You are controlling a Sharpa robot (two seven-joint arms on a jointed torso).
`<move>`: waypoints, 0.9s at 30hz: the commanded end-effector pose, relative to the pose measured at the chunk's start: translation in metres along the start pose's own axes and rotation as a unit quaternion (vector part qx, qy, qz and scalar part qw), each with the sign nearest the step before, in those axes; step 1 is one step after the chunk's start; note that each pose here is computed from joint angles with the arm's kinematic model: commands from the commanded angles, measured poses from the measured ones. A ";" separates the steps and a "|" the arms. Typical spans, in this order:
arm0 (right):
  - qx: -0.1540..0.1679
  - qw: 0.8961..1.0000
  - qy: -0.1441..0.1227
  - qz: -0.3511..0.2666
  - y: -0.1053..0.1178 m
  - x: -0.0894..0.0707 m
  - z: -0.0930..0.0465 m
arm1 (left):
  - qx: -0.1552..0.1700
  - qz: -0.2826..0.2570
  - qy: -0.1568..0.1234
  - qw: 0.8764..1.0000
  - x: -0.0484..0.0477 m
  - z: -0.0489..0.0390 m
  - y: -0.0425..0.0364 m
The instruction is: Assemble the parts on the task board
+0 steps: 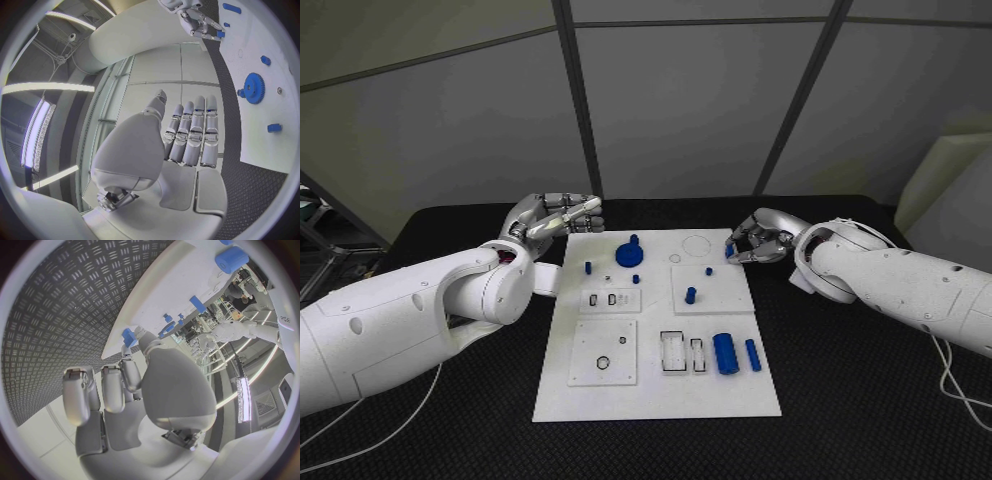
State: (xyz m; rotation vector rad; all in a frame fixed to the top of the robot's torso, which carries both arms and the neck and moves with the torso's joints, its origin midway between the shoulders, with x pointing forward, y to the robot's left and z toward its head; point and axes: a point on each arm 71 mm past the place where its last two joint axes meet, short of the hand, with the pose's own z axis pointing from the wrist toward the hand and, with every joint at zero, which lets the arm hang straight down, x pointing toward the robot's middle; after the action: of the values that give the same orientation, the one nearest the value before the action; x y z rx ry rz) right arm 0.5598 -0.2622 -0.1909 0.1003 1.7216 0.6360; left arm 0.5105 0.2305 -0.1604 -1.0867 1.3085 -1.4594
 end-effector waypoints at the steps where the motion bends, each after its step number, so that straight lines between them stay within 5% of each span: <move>1: 0.002 1.000 0.003 -0.003 0.001 0.000 0.001 | 0.004 -0.001 0.006 1.000 0.0012 0.0004 -0.0013; 27: -0.004 0.999 -0.053 0.002 0.005 -0.006 0.002 | 0.002 -0.001 0.005 1.000 -0.0001 0.0004 -0.0009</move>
State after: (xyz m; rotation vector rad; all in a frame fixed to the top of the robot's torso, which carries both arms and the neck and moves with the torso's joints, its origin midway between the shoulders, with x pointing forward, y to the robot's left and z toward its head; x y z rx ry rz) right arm 0.5616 -0.2598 -0.1889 0.1167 1.6774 0.6233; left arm 0.5109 0.2316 -0.1607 -1.0877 1.3088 -1.4573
